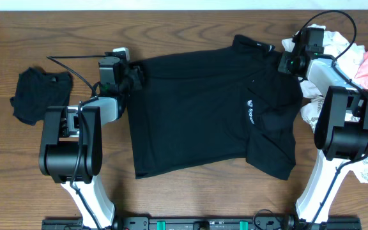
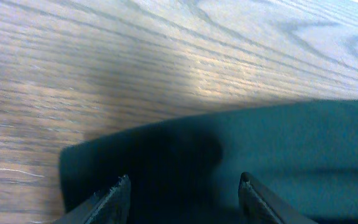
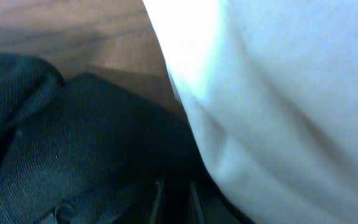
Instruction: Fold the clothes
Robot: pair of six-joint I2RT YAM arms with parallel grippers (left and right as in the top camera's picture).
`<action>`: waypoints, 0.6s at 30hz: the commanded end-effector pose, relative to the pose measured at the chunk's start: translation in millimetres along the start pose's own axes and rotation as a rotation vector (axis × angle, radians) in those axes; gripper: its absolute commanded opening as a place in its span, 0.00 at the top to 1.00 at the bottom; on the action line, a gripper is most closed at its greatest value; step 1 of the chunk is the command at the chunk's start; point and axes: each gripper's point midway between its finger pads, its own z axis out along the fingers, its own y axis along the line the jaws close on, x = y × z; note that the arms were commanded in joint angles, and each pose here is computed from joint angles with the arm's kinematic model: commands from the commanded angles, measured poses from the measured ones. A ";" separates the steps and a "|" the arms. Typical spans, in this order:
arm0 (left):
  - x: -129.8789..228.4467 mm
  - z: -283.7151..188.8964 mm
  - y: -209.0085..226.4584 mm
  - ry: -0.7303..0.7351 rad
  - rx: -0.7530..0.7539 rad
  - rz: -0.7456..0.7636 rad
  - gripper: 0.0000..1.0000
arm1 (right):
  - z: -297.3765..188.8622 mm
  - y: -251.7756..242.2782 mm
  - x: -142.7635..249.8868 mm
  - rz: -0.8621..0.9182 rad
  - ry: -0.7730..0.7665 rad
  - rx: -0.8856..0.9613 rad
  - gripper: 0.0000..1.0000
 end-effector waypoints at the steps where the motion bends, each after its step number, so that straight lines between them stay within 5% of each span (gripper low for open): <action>1: -21.1 -4.3 -13.9 -0.022 0.057 0.018 0.44 | -6.1 -11.3 5.6 -0.023 0.037 0.042 0.84; 10: -50.8 -64.7 -35.1 0.019 0.058 0.010 0.43 | -144.1 60.0 -76.6 -0.203 -0.241 -0.114 0.83; 18: 14.0 -89.5 -47.0 0.301 0.048 -0.025 0.43 | -117.6 137.6 -22.8 -0.475 -0.126 -0.193 0.91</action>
